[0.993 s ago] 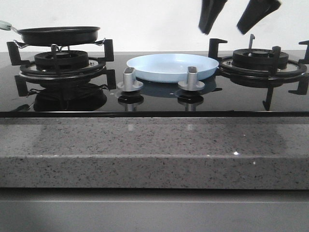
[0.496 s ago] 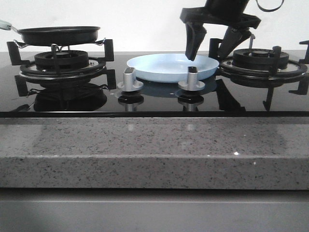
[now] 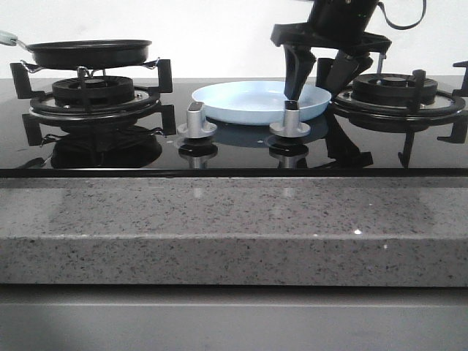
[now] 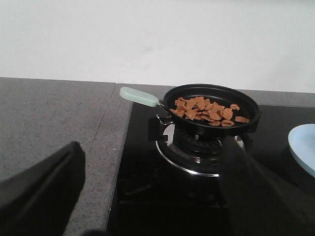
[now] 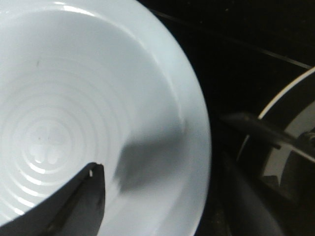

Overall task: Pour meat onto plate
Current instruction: 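Lower the right gripper to the rim of the light blue plate, then grasp the plate rim with the right gripper and lift it up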

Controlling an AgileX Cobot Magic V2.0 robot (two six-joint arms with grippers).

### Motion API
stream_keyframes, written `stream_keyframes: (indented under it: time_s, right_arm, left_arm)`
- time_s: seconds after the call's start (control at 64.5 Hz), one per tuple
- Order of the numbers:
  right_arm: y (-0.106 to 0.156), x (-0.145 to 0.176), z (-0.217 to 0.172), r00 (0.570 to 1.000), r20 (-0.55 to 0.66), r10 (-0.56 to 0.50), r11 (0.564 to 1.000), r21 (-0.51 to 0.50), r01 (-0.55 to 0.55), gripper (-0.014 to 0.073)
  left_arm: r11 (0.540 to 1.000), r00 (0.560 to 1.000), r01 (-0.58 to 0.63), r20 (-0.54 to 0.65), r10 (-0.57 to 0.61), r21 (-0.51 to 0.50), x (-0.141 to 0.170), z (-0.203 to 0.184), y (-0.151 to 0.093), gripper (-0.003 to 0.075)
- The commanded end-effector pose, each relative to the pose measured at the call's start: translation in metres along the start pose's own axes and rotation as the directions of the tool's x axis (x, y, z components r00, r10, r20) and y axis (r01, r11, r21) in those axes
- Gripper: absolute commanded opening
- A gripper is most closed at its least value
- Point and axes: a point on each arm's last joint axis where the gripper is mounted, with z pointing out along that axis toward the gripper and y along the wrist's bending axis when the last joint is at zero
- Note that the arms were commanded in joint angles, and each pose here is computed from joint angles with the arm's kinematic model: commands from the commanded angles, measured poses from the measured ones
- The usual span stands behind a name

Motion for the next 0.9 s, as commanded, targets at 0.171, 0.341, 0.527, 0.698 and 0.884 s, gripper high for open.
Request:
stream_keyframes:
  time_s: [0.171, 0.341, 0.527, 0.698, 0.884]
  right_arm:
    - [0.004, -0.010, -0.038, 0.995, 0.100, -0.010, 1.000, -0.003, 0.010, 0.0369]
    - [0.004, -0.009, -0.038, 0.996, 0.084, -0.010, 1.000, -0.005, 0.010, 0.0095]
    - [0.005, -0.008, -0.038, 0.997, 0.070, -0.009, 1.000, -0.008, 0.010, -0.0068]
    - [0.006, -0.008, -0.043, 0.998, 0.059, -0.011, 1.000, -0.014, 0.011, -0.0065]
    - [0.011, -0.020, -0.072, 0.992, 0.124, -0.027, 0.999, -0.019, 0.030, -0.0065]
  left_arm:
    - [1.000, 0.993, 0.011, 0.122, -0.011, 0.001, -0.021, -0.002, -0.001, 0.0543]
    - [1.000, 0.993, 0.011, 0.122, -0.011, 0.001, -0.021, -0.002, -0.001, 0.0543]
    - [1.000, 0.993, 0.011, 0.122, -0.011, 0.001, -0.021, -0.002, -0.001, 0.0543]
    - [1.000, 0.993, 0.011, 0.122, -0.011, 0.001, -0.021, -0.002, -0.001, 0.0543]
    - [1.000, 0.993, 0.011, 0.122, -0.011, 0.001, -0.021, -0.002, -0.001, 0.0542]
